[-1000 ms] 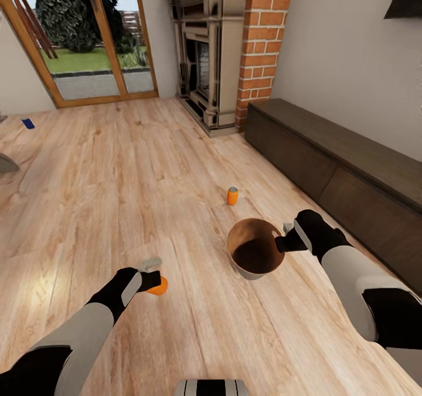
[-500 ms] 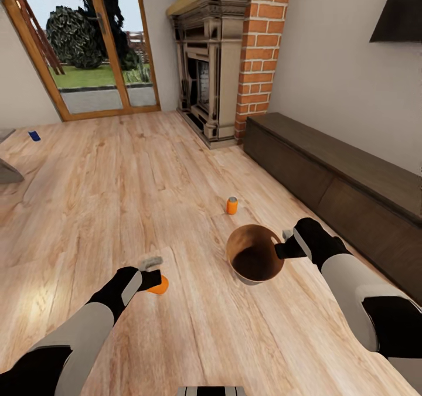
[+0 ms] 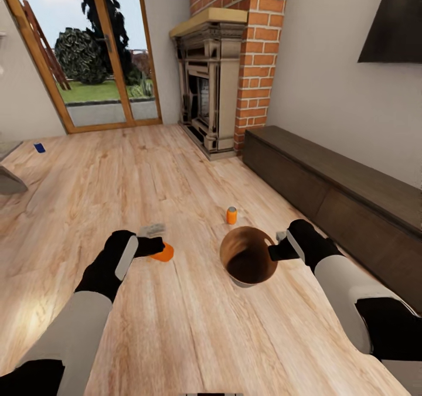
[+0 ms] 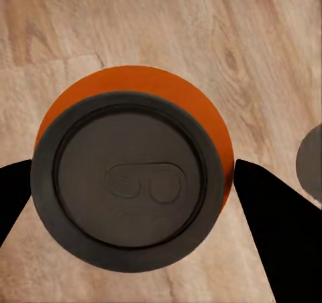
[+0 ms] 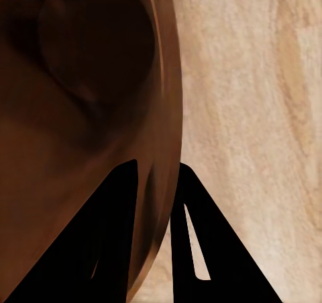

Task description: Put the three can of soda from the living room inside the tash can in the kitchen.

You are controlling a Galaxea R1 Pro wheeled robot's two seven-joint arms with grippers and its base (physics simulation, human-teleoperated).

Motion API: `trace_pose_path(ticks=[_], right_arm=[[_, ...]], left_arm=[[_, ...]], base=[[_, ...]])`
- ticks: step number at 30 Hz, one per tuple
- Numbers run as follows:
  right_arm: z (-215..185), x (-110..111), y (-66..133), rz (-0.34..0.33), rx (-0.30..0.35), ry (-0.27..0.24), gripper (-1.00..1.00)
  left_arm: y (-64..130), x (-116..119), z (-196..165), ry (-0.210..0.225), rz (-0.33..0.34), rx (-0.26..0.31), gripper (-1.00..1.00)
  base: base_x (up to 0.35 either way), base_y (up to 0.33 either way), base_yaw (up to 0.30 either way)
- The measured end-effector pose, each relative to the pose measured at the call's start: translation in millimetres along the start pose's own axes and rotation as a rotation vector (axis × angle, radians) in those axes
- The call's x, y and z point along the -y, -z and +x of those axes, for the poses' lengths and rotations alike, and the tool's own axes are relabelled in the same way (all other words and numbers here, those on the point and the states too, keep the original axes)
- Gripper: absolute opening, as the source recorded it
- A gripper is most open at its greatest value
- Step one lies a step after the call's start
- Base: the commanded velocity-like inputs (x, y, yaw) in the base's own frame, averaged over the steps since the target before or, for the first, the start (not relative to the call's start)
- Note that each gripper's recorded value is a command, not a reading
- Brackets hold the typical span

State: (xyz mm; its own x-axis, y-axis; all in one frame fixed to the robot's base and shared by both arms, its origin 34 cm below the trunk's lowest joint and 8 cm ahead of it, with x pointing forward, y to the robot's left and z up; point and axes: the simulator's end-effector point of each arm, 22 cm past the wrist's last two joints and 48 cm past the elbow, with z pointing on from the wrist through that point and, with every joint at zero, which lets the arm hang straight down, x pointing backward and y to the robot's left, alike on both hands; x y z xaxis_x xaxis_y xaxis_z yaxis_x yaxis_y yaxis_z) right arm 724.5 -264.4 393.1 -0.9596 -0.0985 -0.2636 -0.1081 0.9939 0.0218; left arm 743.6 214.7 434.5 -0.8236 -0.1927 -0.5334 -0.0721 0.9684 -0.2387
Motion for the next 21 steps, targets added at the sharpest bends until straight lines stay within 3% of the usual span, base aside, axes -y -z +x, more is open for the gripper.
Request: trace_pose_path(ticks=[3, 7, 17, 21], right_arm=[[0.6, -8.4, 3.5, 0.002, 0.004, 0.006, -1.00], [5.3, -15.7, 5.5, 0.057, 0.003, 0.030, -1.00], [-0.2, -22.8, 26.2, 0.067, 0.036, 0.035, -1.00], [-4.3, -25.6, 36.0, 0.061, 0.053, 0.032, -1.00]], left_arm=[[17.1, 9.8, -13.1, -0.012, 0.017, 0.015, -1.00], [38.2, 33.8, -23.9, -0.025, 0.057, 0.024, -1.00], [68.4, 81.5, -35.4, -0.034, 0.153, 0.050, -1.00], [79.4, 109.0, -35.9, -0.057, 0.209, 0.056, -1.00]], base=[[0.000, 0.000, 0.000], [0.000, 0.000, 0.000], [0.000, 0.000, 0.000], [0.000, 0.000, 0.000]])
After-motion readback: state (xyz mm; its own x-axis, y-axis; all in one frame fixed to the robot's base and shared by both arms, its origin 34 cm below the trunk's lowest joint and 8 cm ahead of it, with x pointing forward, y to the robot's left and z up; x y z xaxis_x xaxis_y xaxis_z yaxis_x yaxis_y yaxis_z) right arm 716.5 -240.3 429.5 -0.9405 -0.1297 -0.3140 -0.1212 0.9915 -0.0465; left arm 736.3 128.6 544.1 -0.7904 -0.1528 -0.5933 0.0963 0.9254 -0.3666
